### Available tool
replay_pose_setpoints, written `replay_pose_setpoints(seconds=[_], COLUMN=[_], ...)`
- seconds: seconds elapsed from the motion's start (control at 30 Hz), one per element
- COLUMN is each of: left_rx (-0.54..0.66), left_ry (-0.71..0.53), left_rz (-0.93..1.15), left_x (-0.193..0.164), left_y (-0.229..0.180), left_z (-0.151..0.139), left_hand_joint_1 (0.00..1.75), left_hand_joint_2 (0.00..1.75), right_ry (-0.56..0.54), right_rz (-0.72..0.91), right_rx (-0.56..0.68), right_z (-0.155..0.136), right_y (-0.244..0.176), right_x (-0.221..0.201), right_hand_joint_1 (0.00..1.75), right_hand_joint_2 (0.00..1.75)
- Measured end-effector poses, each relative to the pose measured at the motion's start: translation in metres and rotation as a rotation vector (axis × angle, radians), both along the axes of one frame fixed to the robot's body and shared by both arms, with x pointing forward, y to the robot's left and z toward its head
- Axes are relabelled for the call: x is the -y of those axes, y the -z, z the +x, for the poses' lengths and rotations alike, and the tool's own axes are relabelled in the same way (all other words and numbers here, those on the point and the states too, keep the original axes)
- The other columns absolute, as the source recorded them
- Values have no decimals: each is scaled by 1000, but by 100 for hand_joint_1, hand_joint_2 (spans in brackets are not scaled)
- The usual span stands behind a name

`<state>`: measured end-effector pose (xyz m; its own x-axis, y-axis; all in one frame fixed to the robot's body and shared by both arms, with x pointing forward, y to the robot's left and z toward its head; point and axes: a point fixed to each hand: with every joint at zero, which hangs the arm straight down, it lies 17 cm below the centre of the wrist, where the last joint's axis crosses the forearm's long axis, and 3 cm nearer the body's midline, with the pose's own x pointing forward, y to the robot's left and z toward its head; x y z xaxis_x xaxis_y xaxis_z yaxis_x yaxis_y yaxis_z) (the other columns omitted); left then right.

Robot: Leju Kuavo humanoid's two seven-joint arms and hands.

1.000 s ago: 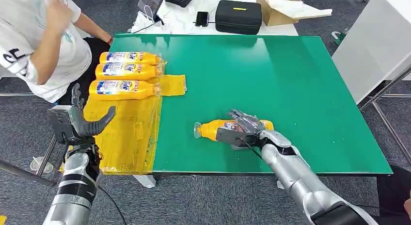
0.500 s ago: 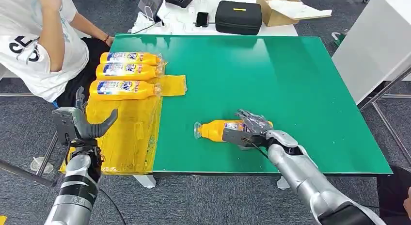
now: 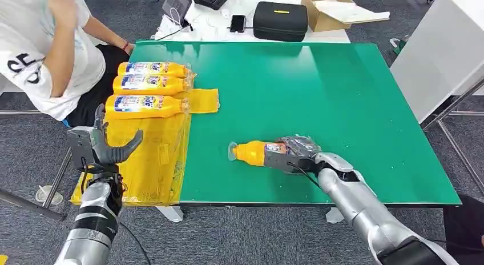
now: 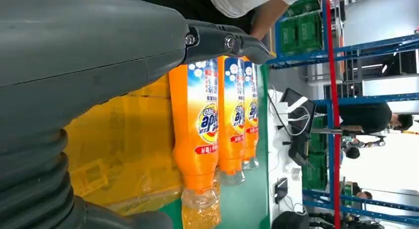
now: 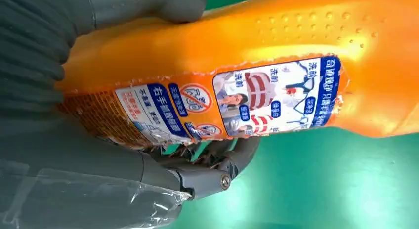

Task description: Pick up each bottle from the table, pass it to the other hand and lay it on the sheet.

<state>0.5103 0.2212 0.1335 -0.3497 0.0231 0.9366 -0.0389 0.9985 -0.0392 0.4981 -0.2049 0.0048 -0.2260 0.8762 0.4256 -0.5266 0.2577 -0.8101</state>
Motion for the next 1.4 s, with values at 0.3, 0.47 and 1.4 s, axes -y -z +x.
replay_pose_setpoints(seconds=[0.3, 0.47, 1.4], left_rx=[-7, -15, -125], left_ry=[26, 120, 896], left_rz=[-31, -149, -568], left_x=[8, 31, 213], left_y=[1, 0, -42], left_z=[-1, -6, -87], left_hand_joint_1=[0, 0, 0], left_hand_joint_2=[175, 175, 175], right_ry=[69, 154, 259], right_rz=[213, 467, 910], right_rx=[135, 518, 599], right_z=[0, -13, -59], right_y=[-26, -109, -124], right_x=[-11, -42, -118], right_hand_joint_1=[175, 175, 175], right_hand_joint_2=[175, 175, 175])
